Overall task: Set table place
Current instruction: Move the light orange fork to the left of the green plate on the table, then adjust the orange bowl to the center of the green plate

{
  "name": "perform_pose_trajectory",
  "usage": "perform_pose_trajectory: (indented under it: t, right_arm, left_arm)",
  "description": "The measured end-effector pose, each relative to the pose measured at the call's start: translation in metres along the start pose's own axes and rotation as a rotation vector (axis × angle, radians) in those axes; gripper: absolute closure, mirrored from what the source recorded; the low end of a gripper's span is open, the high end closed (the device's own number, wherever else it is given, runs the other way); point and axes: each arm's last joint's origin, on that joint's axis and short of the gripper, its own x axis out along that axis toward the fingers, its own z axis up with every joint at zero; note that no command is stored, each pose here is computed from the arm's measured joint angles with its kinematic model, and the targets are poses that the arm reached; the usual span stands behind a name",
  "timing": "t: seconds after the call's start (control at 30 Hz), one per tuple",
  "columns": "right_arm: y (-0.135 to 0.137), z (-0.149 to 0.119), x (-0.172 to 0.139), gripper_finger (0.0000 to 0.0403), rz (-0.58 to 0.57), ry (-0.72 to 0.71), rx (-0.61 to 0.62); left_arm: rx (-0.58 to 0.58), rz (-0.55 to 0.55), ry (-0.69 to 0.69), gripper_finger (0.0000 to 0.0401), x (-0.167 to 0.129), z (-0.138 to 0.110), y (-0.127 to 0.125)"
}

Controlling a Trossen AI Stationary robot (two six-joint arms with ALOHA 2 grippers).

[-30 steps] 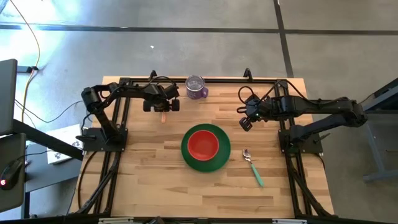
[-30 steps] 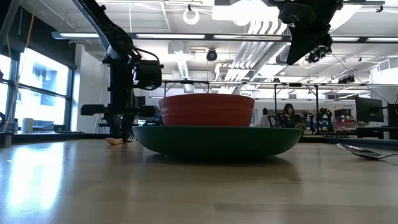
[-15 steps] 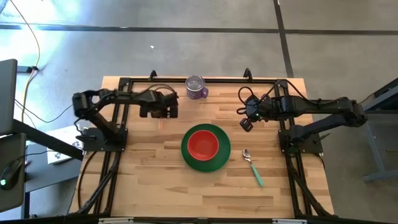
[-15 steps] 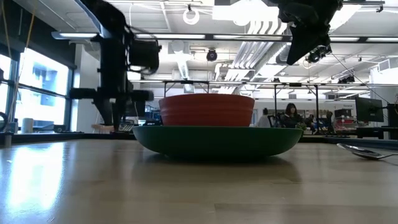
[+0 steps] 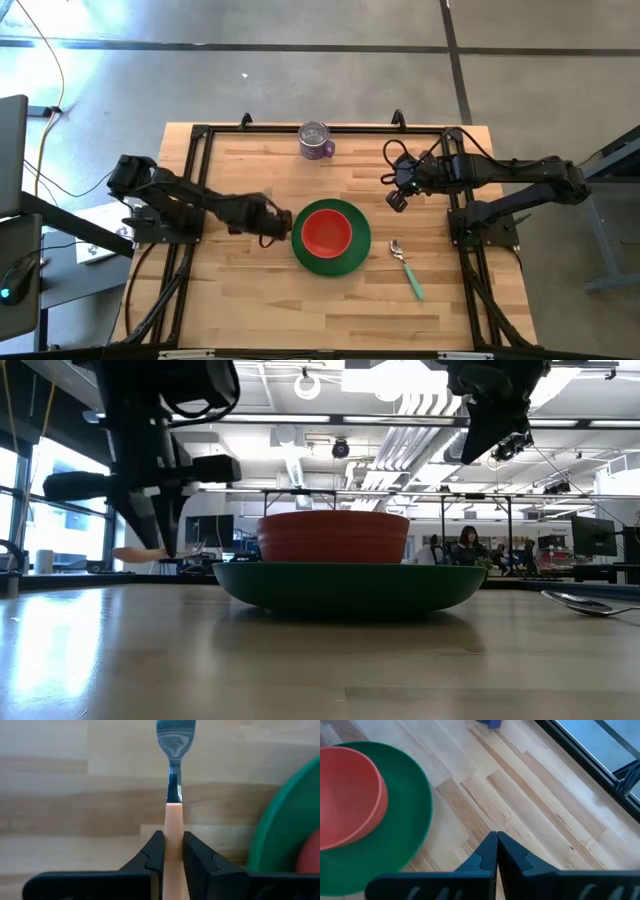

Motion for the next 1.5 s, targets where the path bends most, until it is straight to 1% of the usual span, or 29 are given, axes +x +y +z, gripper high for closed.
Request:
perform_pose_trajectory:
  t: [0.17,0.27,0.4,0.57,0.9,0.97,1.13,1.23,1.37,1.5]
  right_arm:
    - [0.001,0.001,0.000,0.0403,0.013,-0.005,-0.007]
    - [0.001,0.001,0.000,0.0403,0.017,-0.007,-0.005]
    - [0.001,0.001,0.000,0.0403,0.021,-0.008,-0.002]
    - [0.002,0.002,0.000,0.0403,0.039,-0.005,0.002]
    - [0.003,0.002,0.000,0.0403,0.055,-0.005,0.008]
    - [0.003,0.002,0.000,0.0403,0.055,-0.006,0.009]
    - [0.003,0.002,0.000,0.0403,0.055,-0.002,0.026]
    - [0.003,0.002,0.000,0.0403,0.059,0.001,0.026]
    - [0.002,0.001,0.000,0.0403,0.058,0.004,0.031]
    - [0.002,0.001,0.000,0.0403,0.055,0.011,0.050]
  left_arm:
    - [-0.040,0.008,-0.007,0.0372,0.007,-0.024,0.001]
    - [-0.051,-0.019,0.005,0.0372,0.018,-0.035,-0.005]
    - [-0.061,-0.059,0.020,0.0372,0.031,-0.042,-0.014]
    - [-0.046,-0.050,0.022,0.0372,0.039,-0.046,-0.016]
    - [-0.028,-0.048,0.026,0.0369,0.039,-0.046,-0.016]
    - [-0.027,-0.046,0.025,0.0343,0.040,-0.046,-0.016]
    - [-0.030,-0.056,0.028,0.0249,0.040,-0.047,-0.017]
    - [-0.010,-0.057,0.029,0.0206,0.040,-0.047,-0.018]
    - [0.024,-0.073,0.034,0.0172,0.037,-0.046,-0.018]
    - [0.072,-0.046,0.020,0.0166,0.026,-0.042,-0.018]
